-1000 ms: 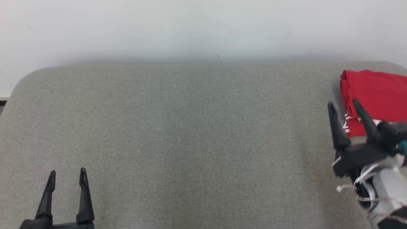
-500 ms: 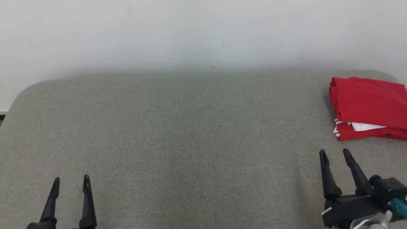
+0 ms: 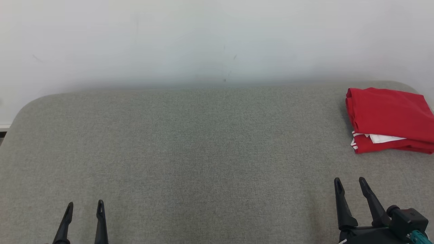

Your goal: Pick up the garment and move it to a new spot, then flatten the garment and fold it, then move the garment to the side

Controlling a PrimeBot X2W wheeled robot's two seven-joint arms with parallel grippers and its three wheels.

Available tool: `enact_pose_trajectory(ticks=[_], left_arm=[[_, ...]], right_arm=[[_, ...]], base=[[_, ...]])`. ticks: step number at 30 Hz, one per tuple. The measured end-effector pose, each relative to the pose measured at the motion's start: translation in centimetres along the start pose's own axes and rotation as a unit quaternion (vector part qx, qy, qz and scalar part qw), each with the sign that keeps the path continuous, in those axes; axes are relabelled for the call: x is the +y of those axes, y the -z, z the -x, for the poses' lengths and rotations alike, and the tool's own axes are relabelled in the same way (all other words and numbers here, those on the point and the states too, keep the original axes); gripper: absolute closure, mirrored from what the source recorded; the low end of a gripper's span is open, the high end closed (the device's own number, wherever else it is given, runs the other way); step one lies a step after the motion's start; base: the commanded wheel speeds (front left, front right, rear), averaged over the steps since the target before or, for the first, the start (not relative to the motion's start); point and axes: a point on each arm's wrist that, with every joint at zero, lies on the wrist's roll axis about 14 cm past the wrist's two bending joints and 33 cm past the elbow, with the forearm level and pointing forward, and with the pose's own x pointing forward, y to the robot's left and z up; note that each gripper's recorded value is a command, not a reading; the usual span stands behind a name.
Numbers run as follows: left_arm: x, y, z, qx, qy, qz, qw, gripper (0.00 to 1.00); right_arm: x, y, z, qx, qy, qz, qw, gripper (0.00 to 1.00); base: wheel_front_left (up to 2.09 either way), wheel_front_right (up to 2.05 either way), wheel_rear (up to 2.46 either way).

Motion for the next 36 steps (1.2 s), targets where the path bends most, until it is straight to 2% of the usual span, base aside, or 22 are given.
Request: enact_pose_trajectory(ticks=[5, 6, 14, 24, 36], left_arm=[[0.3, 0.7, 0.2, 0.012, -0.006, -0.006, 1.000, 0.00], [0.3, 0.8, 0.3, 0.013, -0.007, -0.006, 1.000, 1.00], [0.3, 3.5, 1.2, 0.061, -0.017, 0.022, 0.998, 1.00], [0.8, 3.8, 1.0, 0.069, -0.044, 0.118, 0.990, 1.00], [0.9, 3.6, 0.4, 0.066, -0.063, 0.224, 0.970, 1.00]], right_arm=[[0.3, 0.0, 0.0, 0.001, -0.003, 0.000, 1.000, 0.00], [0.3, 0.0, -0.1, 0.001, -0.004, 0.000, 1.000, 1.00], [-0.2, 3.1, 1.3, 0.050, 0.013, -0.024, 0.998, 1.00], [-0.8, 2.9, 1.0, 0.050, 0.038, -0.111, 0.992, 1.00], [-1.3, 2.6, 0.5, 0.043, 0.059, -0.205, 0.976, 1.00]], base=[[0.00, 0.00, 0.00], [0.00, 0.00, 0.00], [0.00, 0.00, 0.00], [0.00, 0.00, 0.00], [0.00, 0.00, 0.00]])
